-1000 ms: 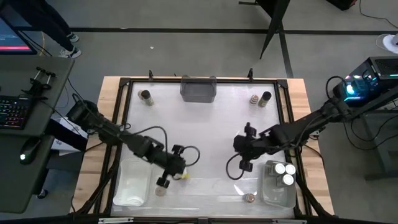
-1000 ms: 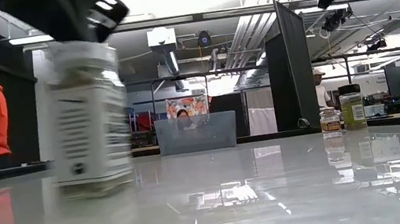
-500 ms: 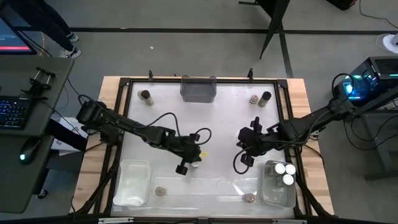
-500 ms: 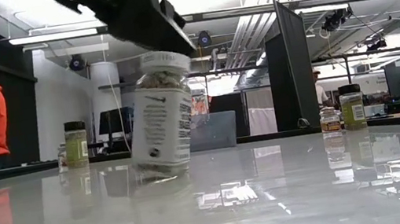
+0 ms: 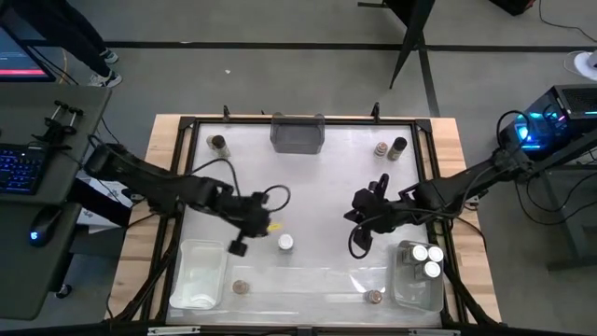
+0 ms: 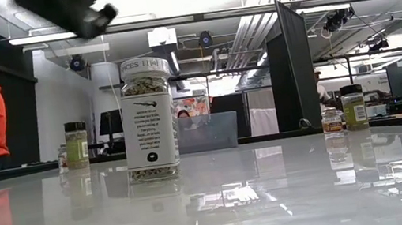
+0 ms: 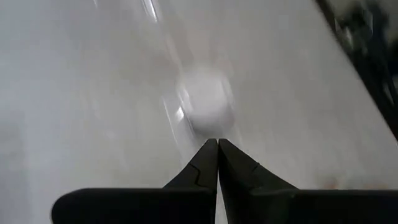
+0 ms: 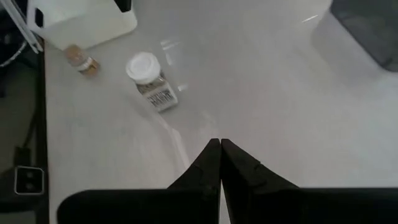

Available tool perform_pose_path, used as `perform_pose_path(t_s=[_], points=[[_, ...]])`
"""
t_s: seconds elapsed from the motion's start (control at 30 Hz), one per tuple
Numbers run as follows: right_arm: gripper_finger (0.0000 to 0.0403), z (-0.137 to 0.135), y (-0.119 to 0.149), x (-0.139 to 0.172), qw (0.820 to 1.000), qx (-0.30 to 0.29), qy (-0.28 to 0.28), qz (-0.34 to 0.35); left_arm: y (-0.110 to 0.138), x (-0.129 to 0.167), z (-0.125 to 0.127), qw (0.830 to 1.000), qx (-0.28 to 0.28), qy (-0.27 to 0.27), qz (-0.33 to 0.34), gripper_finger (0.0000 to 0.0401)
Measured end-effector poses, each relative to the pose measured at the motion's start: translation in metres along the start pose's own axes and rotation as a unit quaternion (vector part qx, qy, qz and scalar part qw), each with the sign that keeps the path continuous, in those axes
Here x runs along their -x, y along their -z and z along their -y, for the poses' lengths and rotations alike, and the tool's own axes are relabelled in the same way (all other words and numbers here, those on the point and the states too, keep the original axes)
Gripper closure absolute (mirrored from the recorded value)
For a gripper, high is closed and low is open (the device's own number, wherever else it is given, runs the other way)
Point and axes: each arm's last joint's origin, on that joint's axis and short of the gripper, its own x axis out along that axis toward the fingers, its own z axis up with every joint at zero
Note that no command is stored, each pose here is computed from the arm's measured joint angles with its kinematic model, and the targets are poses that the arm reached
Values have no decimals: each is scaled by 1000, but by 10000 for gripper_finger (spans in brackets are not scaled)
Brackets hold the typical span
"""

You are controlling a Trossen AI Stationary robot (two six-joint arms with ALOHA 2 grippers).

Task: Sort spices by type
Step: Put the white seasoning bottle into the gray bin

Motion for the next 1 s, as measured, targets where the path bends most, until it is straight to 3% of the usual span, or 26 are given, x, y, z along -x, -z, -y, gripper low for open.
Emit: perform_pose_path(t_s=[0.13,0.23,0.6,1.0], points=[[403,-5,-1,-7,1000,-2,-3,7,24,-3,13,999,28,12,-20,401],[403,-8,0,-15,1000,0,1,6,33,-22,17,999,47,18,0,401],[403,-16,3,-36,1000,6,15,1,32,-87,19,978,210,16,11,401],[403,-15,3,-36,1000,10,22,4,31,-109,12,977,212,-9,35,401]])
